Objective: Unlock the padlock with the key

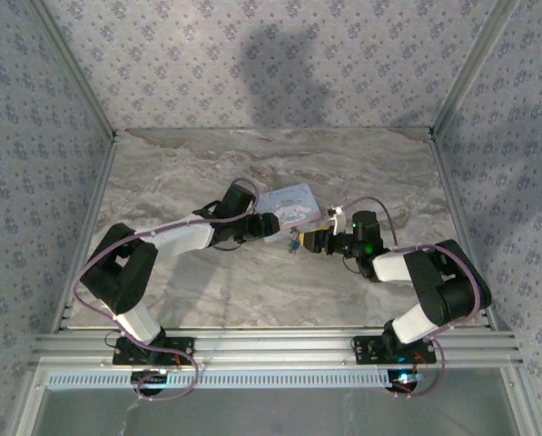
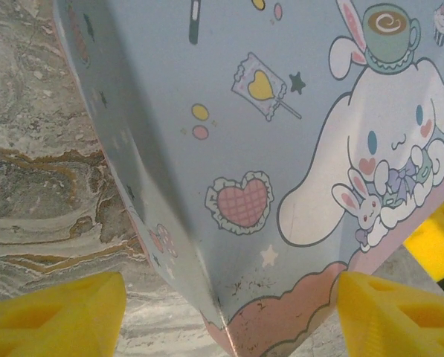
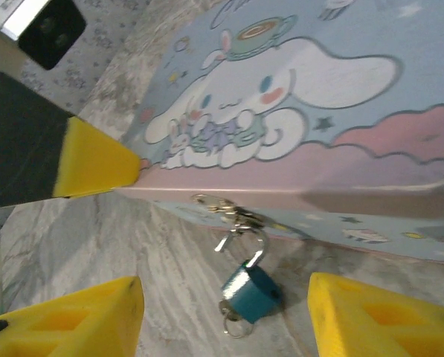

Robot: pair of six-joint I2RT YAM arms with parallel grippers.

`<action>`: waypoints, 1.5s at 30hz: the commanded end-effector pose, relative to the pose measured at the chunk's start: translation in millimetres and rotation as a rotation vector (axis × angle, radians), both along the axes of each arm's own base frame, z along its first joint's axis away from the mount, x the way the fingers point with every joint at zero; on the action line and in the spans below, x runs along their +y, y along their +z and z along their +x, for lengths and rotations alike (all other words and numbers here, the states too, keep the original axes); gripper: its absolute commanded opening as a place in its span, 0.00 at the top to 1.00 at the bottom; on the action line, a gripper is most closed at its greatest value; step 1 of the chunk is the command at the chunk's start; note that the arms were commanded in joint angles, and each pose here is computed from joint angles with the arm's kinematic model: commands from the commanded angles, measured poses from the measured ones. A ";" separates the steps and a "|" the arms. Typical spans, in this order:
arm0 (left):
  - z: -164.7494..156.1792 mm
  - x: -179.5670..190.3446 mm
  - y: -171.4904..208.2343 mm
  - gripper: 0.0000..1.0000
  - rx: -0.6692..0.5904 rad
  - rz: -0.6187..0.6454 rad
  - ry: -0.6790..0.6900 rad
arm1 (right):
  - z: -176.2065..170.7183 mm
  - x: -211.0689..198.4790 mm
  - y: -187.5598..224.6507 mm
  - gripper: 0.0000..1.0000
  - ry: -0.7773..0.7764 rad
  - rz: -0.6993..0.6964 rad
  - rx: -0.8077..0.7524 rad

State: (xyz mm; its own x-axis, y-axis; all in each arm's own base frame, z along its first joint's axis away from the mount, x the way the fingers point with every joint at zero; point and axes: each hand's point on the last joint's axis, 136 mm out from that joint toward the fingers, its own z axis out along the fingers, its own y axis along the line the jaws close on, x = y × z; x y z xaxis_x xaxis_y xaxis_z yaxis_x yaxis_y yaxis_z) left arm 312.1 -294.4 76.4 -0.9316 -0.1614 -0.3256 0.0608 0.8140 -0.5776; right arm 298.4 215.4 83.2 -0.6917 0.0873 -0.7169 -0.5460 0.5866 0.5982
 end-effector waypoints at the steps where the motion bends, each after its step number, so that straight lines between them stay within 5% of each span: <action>1: -12.2 12.5 -13.4 0.26 0.039 0.059 0.020 | -2.2 10.5 3.6 0.40 0.035 0.028 -0.006; 27: -11.5 9.8 -11.3 0.26 0.031 0.062 0.022 | 15.2 39.0 -24.6 0.50 0.062 0.081 0.075; 45: -12.0 9.7 -11.4 0.26 0.030 0.061 0.022 | 17.6 34.9 -38.2 0.87 0.032 0.045 0.115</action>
